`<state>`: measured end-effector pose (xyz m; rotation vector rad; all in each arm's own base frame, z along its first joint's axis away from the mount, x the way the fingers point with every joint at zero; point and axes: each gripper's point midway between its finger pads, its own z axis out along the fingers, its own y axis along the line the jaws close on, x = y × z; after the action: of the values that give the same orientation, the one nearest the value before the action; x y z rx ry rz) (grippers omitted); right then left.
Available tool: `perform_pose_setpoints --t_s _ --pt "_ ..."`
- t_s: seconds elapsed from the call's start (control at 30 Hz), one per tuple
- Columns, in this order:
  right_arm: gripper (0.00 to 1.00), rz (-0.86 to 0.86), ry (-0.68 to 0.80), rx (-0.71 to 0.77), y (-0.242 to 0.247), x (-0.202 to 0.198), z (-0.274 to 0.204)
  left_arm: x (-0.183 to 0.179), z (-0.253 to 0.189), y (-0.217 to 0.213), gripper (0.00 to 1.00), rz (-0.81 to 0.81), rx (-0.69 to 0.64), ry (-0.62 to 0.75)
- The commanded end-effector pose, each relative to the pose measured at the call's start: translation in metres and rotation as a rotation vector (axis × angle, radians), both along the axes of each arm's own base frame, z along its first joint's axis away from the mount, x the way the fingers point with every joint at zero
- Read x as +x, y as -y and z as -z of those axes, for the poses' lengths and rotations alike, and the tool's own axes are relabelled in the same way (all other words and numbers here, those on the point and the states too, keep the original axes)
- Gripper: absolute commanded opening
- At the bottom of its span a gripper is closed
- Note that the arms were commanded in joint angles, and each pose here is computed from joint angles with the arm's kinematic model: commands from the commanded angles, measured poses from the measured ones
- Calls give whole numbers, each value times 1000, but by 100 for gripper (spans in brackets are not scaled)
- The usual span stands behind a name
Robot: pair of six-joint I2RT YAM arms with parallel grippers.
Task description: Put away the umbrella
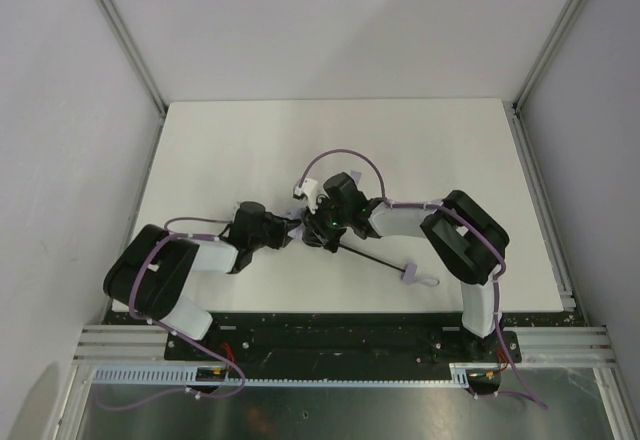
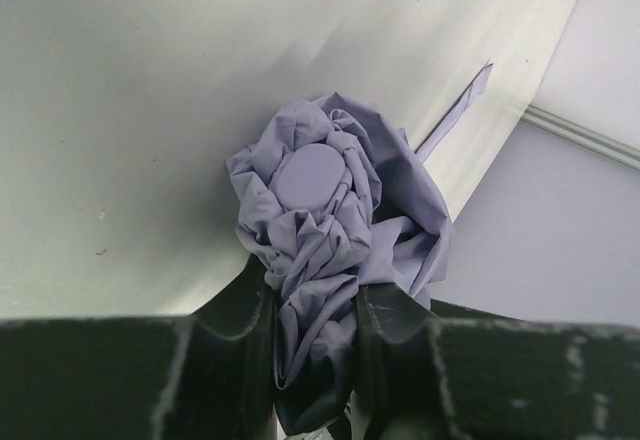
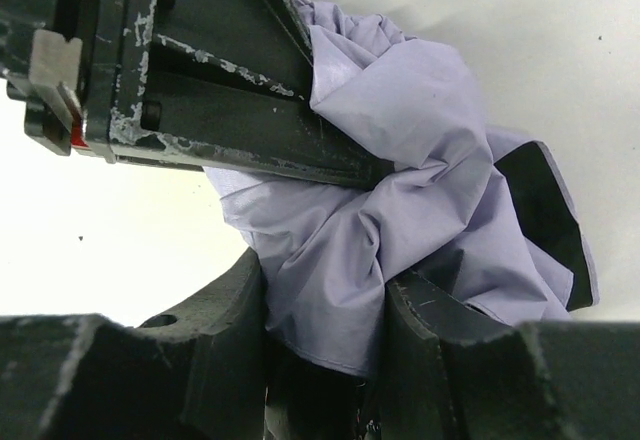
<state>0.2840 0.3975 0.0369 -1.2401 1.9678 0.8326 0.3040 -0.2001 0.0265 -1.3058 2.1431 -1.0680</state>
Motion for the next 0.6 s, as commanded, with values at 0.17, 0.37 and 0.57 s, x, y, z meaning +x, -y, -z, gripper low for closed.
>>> perform_pose_setpoints --t_s 0.17,0.37,0.57 --pt "74 169 -36 -191 29 -15 11 -48 53 -31 0 46 205 -159" --pt "95 202 208 -310 38 -9 -13 -56 55 -31 0 49 203 -217" --pt "98 195 355 -321 14 -8 -6 -58 49 -30 0 48 211 -265"
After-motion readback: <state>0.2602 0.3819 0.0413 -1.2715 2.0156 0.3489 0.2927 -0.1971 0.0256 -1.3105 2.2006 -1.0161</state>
